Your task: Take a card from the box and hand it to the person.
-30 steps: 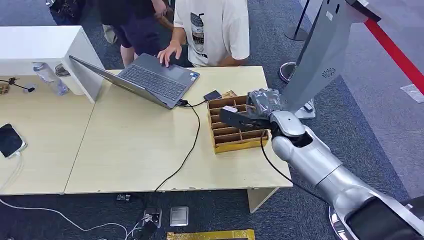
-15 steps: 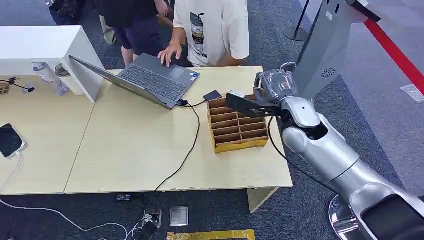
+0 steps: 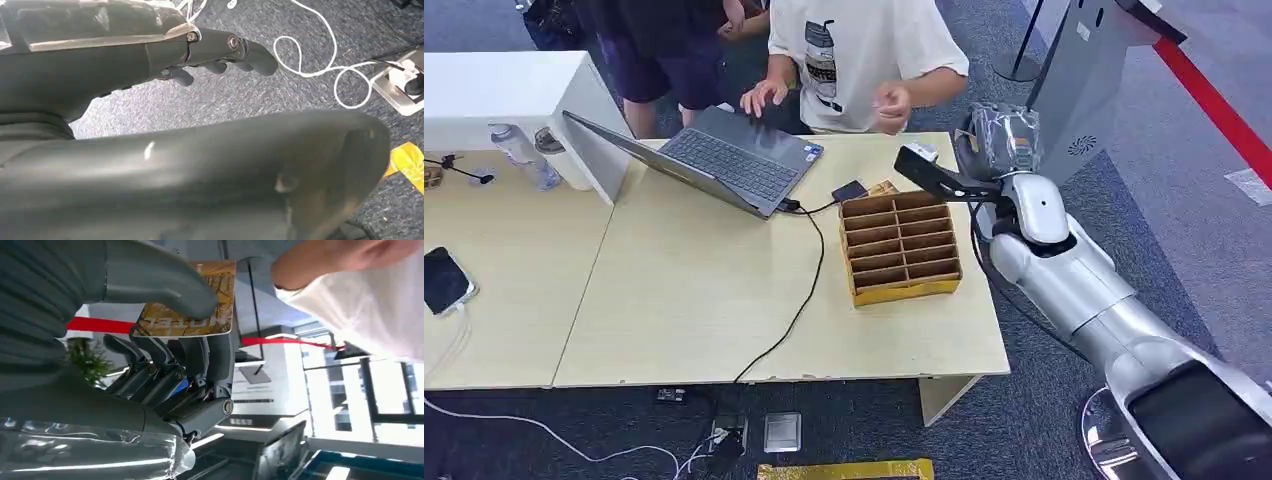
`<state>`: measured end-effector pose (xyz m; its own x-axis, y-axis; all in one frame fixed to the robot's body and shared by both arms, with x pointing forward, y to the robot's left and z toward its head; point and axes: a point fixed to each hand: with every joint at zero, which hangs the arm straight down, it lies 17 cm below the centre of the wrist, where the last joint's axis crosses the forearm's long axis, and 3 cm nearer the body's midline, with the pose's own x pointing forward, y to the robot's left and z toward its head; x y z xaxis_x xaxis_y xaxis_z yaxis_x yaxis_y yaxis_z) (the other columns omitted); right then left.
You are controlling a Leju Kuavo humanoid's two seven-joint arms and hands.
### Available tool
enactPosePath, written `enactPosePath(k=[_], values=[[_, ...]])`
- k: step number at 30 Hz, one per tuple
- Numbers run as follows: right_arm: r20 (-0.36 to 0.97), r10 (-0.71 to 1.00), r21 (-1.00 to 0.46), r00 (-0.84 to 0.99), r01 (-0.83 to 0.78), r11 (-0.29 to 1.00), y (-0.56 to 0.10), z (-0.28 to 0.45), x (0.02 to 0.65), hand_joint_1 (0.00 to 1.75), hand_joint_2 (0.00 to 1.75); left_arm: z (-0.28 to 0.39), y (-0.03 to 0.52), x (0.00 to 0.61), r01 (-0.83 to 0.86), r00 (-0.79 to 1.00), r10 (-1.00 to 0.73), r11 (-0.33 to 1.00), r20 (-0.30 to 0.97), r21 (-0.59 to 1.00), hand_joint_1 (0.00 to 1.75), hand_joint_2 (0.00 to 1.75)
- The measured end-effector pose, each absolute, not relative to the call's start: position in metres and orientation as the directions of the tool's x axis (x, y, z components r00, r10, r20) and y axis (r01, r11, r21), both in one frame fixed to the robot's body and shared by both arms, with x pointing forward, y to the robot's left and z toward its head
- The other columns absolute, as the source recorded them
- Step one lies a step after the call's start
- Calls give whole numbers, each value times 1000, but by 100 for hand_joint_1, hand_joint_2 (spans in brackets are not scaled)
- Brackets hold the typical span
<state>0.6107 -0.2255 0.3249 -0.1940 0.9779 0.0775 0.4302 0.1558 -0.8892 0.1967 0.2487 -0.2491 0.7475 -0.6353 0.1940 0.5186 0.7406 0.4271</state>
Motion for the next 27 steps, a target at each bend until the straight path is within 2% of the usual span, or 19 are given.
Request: enactPosePath(k=[9, 26, 27], values=[[76, 997, -882, -33, 464, 83, -274, 292, 625, 175, 175, -249, 242, 196, 521, 746, -636, 742, 197, 421, 0, 0], [46, 999, -883, -17, 466, 49, -270, 274, 625, 175, 175, -248, 240, 197, 540, 730, -656, 726, 193, 426, 0, 0], [47, 999, -883, -16, 466, 49, -270, 274, 625, 16, 175, -248, 240, 197, 541, 728, -657, 725, 193, 427, 0, 0]])
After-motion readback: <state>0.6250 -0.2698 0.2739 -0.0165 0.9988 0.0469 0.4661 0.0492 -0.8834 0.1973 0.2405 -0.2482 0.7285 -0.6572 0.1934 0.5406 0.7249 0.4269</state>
